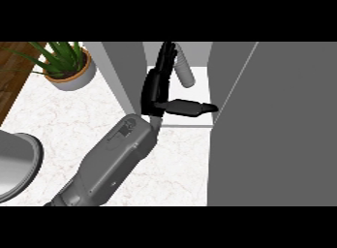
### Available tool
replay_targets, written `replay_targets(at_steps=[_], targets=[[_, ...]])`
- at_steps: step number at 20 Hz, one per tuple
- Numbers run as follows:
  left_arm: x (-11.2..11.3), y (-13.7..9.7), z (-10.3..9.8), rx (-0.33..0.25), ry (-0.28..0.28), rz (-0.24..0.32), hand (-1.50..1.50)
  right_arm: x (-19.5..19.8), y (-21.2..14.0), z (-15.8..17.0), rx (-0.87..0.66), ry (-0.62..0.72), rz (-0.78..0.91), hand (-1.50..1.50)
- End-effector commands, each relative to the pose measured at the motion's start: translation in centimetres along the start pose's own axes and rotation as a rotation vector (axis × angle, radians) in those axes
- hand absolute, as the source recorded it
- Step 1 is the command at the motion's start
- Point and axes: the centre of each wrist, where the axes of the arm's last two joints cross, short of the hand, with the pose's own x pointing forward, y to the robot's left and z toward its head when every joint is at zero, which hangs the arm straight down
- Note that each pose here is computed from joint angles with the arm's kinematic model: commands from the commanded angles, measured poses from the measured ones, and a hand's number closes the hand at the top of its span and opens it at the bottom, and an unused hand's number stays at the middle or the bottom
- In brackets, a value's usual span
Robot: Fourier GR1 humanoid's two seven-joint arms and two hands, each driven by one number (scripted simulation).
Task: Pick up the bottled water, place it into the cabinet and close the cabinet
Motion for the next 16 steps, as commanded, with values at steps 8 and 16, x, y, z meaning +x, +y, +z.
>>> replay_targets(at_steps=[8, 16], targets=[[2.3, 1.7, 8.7, -0.018, 0.031, 0.099, -1.50, 3.9, 1.4, -0.9, 0.051, -0.035, 0.054, -1.50], [4.5, 4.6, 13.1, -0.003, 0.039, 0.100, -1.50, 3.4, 2.4, -3.0, 0.323, 0.045, 0.006, 1.50]])
